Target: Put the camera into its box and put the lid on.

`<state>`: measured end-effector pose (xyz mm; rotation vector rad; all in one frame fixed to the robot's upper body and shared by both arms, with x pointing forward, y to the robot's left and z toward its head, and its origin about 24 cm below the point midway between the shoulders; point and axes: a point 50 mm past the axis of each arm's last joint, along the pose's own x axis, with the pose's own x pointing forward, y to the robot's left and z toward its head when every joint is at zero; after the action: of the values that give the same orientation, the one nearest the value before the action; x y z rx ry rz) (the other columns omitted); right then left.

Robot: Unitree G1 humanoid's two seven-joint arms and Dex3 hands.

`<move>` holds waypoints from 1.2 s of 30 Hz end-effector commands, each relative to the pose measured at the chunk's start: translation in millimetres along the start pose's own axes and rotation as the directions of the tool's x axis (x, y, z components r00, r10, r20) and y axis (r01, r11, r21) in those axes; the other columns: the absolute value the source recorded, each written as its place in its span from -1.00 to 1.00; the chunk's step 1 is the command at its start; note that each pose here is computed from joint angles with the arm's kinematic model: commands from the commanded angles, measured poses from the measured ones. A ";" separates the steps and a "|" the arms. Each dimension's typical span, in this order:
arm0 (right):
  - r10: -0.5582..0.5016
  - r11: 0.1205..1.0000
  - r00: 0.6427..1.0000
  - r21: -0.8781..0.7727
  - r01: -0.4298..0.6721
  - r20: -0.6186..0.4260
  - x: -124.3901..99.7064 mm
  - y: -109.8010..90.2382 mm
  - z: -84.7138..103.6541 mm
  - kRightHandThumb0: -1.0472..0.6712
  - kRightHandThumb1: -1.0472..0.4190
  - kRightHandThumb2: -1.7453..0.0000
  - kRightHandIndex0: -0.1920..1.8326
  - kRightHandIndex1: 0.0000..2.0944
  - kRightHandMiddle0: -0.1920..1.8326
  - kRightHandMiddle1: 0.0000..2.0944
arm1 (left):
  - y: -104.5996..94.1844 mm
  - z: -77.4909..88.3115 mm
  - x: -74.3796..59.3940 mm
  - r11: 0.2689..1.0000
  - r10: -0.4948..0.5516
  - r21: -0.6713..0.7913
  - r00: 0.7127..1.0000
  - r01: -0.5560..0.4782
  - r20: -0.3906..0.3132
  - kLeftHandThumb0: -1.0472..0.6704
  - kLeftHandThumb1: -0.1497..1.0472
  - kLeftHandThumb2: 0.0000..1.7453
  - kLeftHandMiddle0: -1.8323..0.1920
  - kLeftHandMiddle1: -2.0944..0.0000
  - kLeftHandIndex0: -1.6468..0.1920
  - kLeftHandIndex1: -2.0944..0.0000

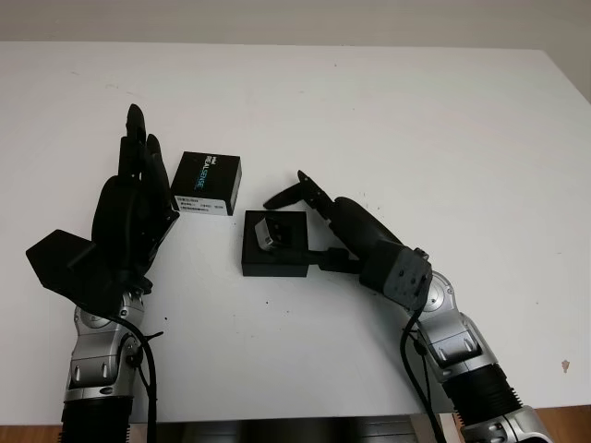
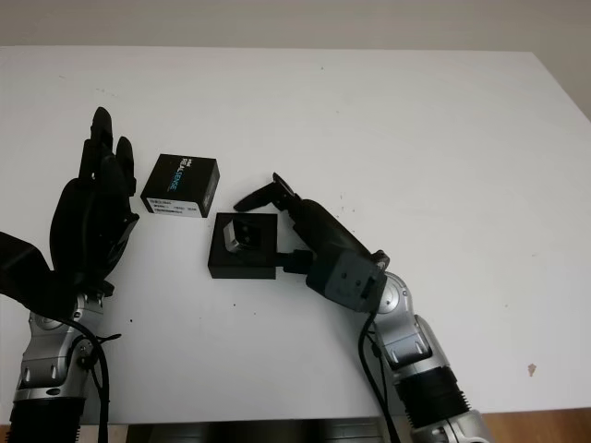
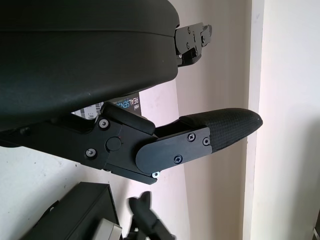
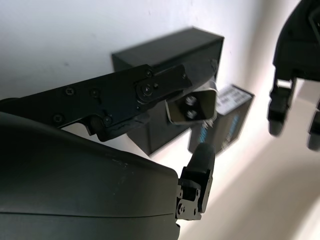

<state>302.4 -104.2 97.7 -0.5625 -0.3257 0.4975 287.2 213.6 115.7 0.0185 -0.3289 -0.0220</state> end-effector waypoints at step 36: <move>0.013 0.971 1.000 -0.238 -0.007 0.026 -5.0 -23.1 9.4 -0.50 -0.81 0.95 -0.73 -0.93 -0.77 -0.24 | -2.6 1.0 -2.6 1.000 -0.012 0.008 1.000 0.012 -0.001 -0.67 1.00 -0.19 1.00 1.00 1.00 1.00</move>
<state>301.6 -122.6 117.1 -0.7949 -0.4117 0.4747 286.8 210.7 116.6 0.0190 -0.3289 -0.0305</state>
